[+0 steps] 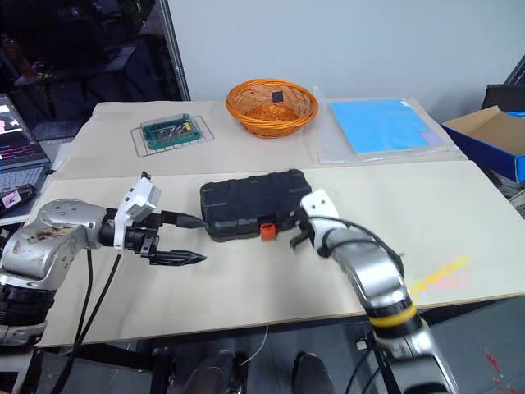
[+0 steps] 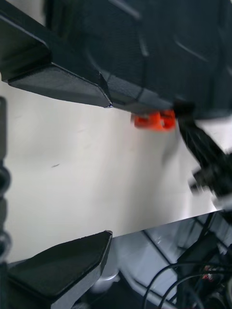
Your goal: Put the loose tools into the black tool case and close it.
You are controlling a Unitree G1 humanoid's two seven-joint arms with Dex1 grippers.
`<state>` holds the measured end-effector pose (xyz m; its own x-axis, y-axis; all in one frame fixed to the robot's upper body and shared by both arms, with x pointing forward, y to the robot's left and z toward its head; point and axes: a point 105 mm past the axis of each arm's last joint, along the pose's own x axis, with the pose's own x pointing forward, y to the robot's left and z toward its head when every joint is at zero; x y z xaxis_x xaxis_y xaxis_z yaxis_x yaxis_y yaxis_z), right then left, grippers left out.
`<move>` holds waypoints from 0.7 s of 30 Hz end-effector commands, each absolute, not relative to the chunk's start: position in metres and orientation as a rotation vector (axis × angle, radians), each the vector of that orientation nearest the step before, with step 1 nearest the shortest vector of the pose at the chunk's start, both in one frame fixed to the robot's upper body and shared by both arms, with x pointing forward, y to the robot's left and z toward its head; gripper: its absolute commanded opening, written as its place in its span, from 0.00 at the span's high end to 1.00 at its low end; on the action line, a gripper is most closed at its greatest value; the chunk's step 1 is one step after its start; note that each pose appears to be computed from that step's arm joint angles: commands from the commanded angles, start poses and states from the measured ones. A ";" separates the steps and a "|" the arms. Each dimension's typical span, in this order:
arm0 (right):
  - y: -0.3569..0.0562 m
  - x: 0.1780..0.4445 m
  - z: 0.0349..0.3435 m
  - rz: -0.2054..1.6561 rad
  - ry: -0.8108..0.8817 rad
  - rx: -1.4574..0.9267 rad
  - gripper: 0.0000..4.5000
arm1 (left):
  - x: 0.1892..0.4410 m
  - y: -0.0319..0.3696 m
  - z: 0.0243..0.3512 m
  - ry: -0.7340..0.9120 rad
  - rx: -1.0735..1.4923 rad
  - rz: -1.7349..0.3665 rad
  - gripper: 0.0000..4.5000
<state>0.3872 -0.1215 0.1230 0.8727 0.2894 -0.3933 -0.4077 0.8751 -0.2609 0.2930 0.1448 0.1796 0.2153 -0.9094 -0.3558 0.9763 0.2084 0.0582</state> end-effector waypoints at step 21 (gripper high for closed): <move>-0.094 0.351 0.168 0.684 0.148 -0.148 0.00 | 0.347 0.100 0.171 0.234 0.388 -1.234 0.03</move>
